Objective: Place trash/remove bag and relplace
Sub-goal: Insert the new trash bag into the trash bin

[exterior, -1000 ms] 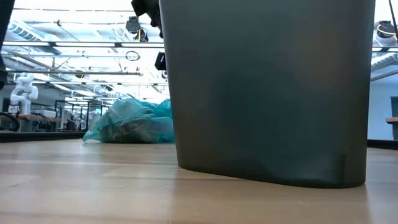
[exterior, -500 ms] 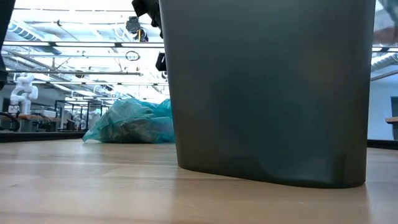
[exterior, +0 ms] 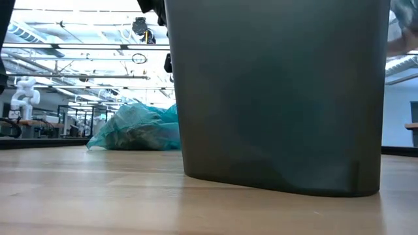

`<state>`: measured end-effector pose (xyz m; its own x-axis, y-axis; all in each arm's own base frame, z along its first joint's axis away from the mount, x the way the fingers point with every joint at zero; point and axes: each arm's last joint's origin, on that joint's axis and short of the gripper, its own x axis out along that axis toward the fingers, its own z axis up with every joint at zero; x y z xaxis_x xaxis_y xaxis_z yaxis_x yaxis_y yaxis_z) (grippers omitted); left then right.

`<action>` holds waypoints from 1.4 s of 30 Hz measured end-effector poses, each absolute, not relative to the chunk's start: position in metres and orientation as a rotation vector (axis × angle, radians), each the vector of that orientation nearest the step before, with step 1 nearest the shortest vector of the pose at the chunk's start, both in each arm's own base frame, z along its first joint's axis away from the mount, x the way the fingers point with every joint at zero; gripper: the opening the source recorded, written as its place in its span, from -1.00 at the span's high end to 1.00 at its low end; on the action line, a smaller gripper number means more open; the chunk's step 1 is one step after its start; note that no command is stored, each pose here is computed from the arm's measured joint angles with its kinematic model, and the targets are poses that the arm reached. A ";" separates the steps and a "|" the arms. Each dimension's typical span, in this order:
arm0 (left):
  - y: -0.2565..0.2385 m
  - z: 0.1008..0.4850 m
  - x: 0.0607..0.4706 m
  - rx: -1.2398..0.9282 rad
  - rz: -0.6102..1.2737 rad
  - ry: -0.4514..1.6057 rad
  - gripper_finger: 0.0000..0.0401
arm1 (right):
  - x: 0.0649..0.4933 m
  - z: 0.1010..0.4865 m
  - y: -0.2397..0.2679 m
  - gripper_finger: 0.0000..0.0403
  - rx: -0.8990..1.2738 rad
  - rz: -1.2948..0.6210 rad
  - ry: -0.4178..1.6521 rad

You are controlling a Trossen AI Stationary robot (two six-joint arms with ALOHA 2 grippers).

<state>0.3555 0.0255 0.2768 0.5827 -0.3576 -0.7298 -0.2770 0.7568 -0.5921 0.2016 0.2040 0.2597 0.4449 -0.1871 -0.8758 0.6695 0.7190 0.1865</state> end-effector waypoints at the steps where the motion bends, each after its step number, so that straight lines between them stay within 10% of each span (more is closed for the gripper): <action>1: 0.025 0.277 0.356 -0.743 -0.053 0.973 0.87 | 0.203 0.263 0.205 0.96 0.571 -0.559 0.970; 16: 0.028 0.289 0.358 -0.811 -0.145 0.953 -0.07 | 0.207 0.279 0.210 0.12 0.606 -0.499 0.955; 42: 0.051 0.330 0.350 -0.800 -0.212 0.863 -0.10 | 0.213 0.282 0.219 -0.18 0.616 -0.367 0.972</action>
<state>0.3500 0.0510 0.3301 0.6499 -0.4710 -0.5964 -0.1412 0.6963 -0.7037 0.2125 0.2186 0.2819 0.5226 -0.0189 -0.8524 0.5487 0.7726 0.3193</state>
